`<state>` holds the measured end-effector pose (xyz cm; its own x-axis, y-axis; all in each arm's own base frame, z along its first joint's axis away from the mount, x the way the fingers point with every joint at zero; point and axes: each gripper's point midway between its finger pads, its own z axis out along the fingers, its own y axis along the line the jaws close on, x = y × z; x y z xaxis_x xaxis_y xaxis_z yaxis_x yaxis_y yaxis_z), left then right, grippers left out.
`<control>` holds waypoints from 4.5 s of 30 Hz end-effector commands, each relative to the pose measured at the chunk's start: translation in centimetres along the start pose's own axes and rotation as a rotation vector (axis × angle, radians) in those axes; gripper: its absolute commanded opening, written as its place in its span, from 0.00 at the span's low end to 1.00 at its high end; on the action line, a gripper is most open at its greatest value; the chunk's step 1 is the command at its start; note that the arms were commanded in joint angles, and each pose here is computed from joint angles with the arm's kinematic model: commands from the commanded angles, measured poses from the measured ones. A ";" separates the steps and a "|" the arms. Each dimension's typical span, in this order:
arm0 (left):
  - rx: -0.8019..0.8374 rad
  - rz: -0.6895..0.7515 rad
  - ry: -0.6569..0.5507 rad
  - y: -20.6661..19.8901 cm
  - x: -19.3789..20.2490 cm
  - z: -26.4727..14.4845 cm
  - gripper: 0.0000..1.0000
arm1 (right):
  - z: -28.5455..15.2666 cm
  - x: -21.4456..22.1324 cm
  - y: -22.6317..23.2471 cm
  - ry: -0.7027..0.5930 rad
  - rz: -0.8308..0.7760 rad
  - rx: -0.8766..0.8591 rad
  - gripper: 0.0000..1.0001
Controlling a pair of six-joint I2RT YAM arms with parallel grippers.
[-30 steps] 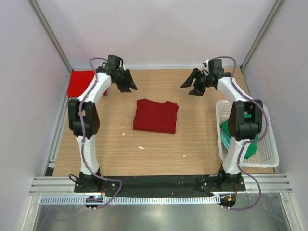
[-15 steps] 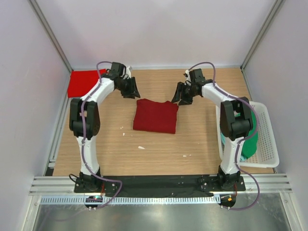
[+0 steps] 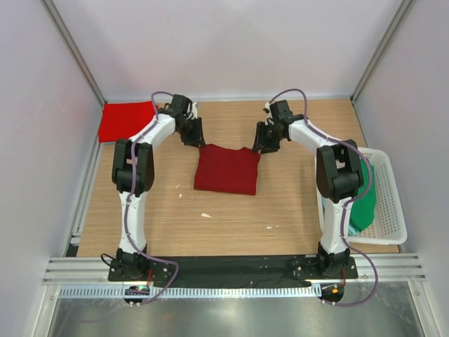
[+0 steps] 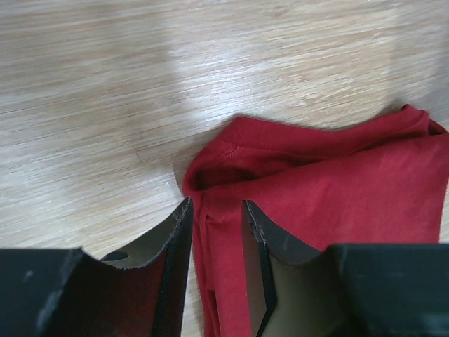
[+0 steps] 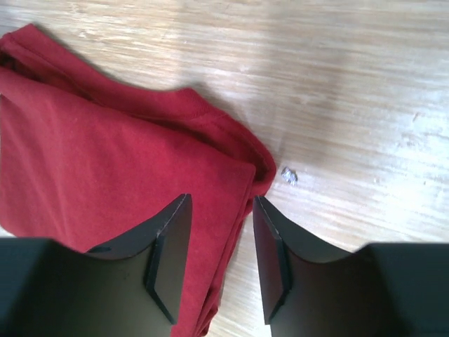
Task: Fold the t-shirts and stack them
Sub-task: Fold the tshirt
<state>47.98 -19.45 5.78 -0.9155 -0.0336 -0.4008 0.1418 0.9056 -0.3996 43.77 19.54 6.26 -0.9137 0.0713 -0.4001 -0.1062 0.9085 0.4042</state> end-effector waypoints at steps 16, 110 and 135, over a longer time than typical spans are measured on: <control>-0.038 0.044 -0.007 -0.5 -0.4 0.3 0.35 | 1.9 -2.4 0.1 -0.008 -0.065 0.010 0.45; -0.114 0.036 -0.116 -2.3 -2.4 -4.1 0.00 | -3.8 -6.1 2.6 -0.116 -0.029 -0.014 0.01; -0.261 0.001 -0.349 0.3 -11.1 -5.5 0.37 | 0.9 -12.1 -4.5 -0.153 0.017 0.120 0.42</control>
<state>54.76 -18.58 5.94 -0.8366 -0.0722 -0.5431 0.0409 0.9803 -0.1934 54.93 15.76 5.74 -0.8658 0.1550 -0.4758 -0.0269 0.9351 0.3535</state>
